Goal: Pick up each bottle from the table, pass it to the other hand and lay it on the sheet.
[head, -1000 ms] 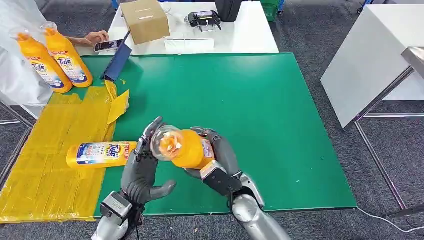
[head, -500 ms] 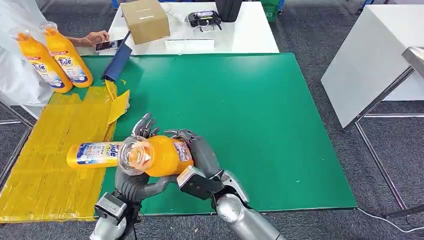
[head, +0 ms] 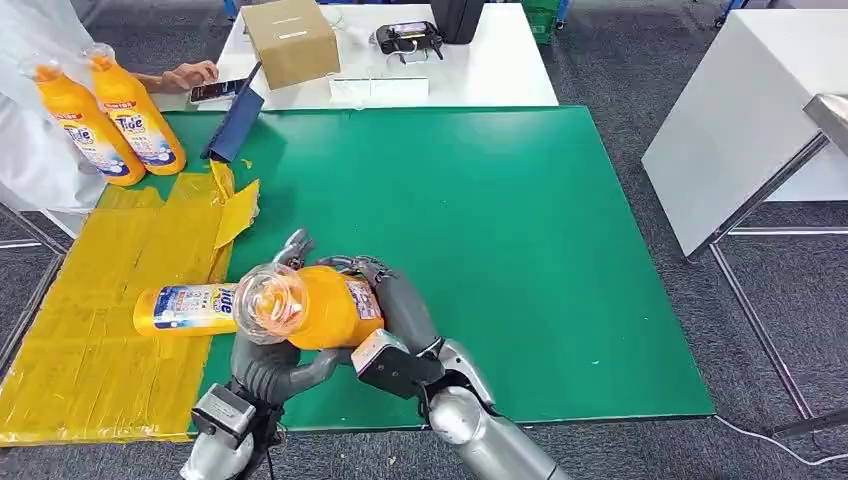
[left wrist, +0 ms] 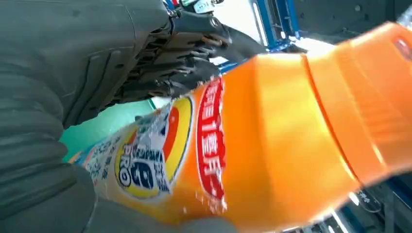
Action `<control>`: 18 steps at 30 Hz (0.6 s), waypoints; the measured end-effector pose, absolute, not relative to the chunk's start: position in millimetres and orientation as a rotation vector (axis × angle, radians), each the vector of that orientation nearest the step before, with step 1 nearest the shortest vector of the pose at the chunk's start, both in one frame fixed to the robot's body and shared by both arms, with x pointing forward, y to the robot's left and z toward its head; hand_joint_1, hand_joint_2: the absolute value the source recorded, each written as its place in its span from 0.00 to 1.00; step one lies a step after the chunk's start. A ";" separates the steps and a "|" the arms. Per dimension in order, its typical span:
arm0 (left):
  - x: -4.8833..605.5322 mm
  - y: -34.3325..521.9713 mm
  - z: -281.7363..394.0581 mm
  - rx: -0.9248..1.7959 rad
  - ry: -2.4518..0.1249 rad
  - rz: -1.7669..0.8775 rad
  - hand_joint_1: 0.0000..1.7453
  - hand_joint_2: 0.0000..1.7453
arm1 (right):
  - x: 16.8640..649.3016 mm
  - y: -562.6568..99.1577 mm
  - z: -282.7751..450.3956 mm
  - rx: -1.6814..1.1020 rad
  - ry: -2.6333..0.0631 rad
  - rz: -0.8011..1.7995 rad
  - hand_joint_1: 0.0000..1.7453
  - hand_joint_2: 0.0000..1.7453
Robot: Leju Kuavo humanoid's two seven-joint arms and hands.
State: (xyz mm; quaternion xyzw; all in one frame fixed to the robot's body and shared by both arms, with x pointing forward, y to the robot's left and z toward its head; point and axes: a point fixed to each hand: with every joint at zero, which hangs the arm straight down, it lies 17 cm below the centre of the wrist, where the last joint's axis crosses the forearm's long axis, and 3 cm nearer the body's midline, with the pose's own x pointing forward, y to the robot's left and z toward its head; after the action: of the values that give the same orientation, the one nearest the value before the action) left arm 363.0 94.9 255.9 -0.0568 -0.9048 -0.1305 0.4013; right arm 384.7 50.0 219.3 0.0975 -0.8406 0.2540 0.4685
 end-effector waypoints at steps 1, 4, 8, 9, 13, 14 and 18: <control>362.5 93.9 256.1 -0.148 -2.289 -0.330 1.00 1.00 | 384.9 49.8 219.2 0.241 -2.059 0.620 1.00 1.00; 364.0 94.8 256.8 -0.148 -2.290 -0.320 1.00 1.00 | 384.9 49.7 219.0 0.244 -2.057 0.617 1.00 1.00; 365.1 95.4 257.6 -0.150 -2.291 -0.312 1.00 1.00 | 385.0 49.5 218.8 0.247 -2.055 0.613 1.00 1.00; 365.2 95.4 257.6 -0.150 -2.291 -0.311 1.00 1.00 | 385.1 49.4 218.8 0.248 -2.054 0.612 1.00 1.00; 365.6 96.2 258.3 -0.149 -2.293 -0.305 1.00 1.00 | 385.3 49.2 218.8 0.252 -2.052 0.606 1.00 1.00; 365.7 96.3 258.5 -0.149 -2.293 -0.304 1.00 1.00 | 385.4 49.1 218.8 0.252 -2.051 0.606 1.00 1.00; 366.0 96.4 258.9 -0.149 -2.294 -0.304 1.00 1.00 | 385.5 49.1 218.7 0.253 -2.050 0.604 1.00 1.00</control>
State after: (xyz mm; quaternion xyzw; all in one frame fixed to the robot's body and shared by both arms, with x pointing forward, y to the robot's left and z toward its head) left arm 366.0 96.4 258.9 -0.0587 -0.9068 -0.1203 0.3997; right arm 385.5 49.1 218.7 0.1035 -0.8384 0.2471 0.4746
